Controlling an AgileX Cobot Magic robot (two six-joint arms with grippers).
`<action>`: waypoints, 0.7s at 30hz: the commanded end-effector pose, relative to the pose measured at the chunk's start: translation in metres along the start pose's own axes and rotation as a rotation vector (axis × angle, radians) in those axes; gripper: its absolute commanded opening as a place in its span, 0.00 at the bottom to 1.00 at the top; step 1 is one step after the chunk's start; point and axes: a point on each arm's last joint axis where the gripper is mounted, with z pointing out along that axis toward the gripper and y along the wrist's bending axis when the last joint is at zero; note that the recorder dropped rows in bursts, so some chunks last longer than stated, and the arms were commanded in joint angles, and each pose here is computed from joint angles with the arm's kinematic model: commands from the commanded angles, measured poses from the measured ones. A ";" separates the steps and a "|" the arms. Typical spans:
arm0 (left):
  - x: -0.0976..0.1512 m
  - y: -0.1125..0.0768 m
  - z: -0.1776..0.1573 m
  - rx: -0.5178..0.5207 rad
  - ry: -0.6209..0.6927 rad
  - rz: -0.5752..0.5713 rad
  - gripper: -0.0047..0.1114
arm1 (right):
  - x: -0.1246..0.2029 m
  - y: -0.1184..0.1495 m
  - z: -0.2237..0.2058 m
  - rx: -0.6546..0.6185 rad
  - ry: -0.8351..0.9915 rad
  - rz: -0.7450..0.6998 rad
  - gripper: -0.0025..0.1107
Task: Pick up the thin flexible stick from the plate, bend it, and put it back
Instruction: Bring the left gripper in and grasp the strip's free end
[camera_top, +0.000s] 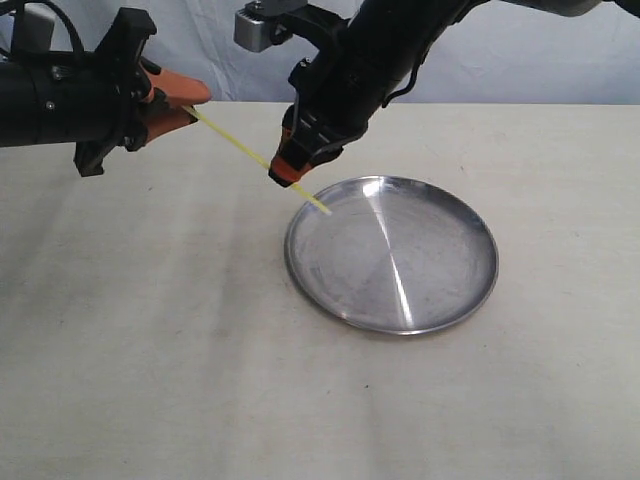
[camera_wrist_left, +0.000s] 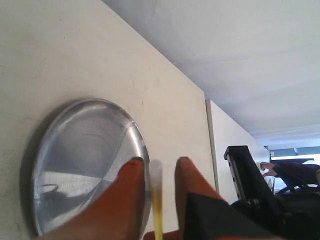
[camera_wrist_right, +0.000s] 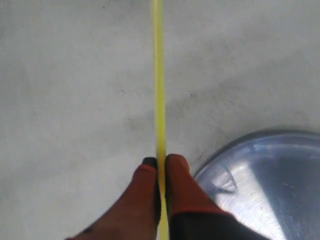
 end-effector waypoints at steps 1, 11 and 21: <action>-0.002 -0.002 0.000 0.006 -0.015 -0.002 0.13 | -0.003 0.004 -0.003 -0.015 -0.037 -0.006 0.01; -0.003 -0.002 0.000 0.004 -0.016 0.044 0.04 | -0.003 0.005 -0.003 -0.028 -0.029 -0.006 0.01; -0.002 -0.002 0.000 0.009 -0.012 0.046 0.04 | -0.002 0.005 -0.003 -0.028 -0.017 -0.010 0.39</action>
